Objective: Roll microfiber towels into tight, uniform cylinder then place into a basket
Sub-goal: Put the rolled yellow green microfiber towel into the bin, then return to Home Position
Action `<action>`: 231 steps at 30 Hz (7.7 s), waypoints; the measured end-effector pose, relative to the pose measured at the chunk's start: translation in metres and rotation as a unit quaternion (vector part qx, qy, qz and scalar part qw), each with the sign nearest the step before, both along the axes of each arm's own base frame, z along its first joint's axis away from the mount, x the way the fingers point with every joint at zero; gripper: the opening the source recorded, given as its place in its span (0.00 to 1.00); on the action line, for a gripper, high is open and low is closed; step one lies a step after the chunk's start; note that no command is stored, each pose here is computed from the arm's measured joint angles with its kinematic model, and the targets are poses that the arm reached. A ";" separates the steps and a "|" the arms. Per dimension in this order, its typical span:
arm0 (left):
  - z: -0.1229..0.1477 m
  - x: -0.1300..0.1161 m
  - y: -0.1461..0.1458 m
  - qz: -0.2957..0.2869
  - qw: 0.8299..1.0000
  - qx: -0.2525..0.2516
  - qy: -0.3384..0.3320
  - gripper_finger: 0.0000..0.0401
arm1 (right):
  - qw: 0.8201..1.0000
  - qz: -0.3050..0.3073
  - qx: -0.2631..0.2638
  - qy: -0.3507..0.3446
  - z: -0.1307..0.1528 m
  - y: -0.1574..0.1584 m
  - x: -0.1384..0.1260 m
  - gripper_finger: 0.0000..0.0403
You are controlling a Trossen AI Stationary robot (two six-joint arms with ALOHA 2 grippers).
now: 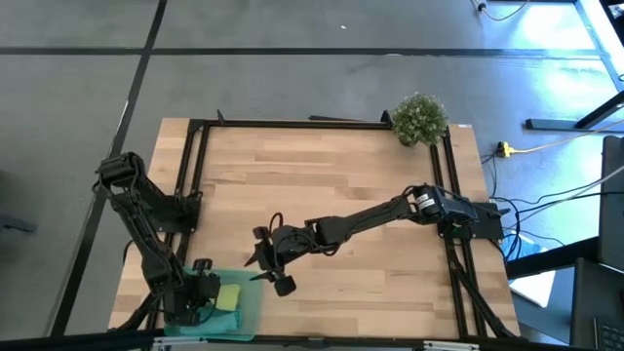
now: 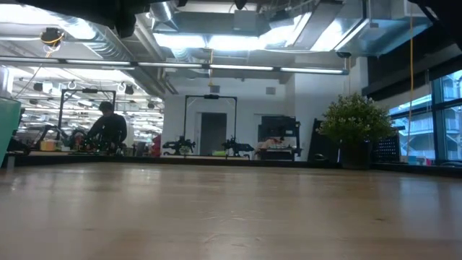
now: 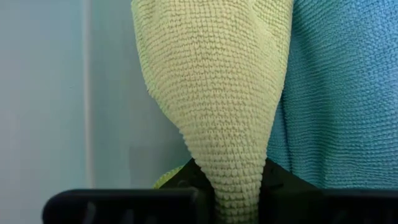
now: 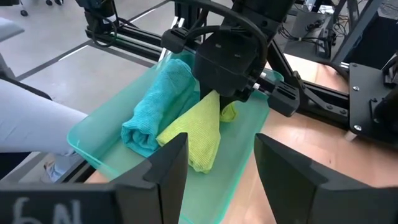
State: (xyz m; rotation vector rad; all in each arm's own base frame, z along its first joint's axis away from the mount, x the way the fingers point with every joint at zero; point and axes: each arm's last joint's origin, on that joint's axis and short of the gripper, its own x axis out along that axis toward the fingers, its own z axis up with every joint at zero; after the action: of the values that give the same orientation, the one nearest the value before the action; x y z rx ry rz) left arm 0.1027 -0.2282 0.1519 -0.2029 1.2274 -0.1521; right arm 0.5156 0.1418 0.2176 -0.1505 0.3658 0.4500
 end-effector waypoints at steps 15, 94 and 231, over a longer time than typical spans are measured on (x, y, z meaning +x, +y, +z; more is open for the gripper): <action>0.000 0.001 0.001 0.008 1.000 0.005 -0.012 0.08 | 1.000 0.000 0.000 0.000 0.000 0.000 0.000 0.46; 0.087 -0.017 0.040 -0.021 0.962 -0.016 -0.271 0.99 | 1.000 -0.006 0.012 0.002 0.000 0.000 0.000 0.46; 0.020 -0.011 0.201 0.077 0.795 0.122 -0.589 0.99 | 0.975 -0.072 0.127 -0.169 -0.050 -0.117 -0.421 0.06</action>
State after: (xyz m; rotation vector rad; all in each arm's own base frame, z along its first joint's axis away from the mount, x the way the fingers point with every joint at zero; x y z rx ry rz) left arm 0.0917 -0.0276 0.1717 0.0427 -0.0388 0.0405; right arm 0.0947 0.0245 0.1681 0.0500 -0.0182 0.3174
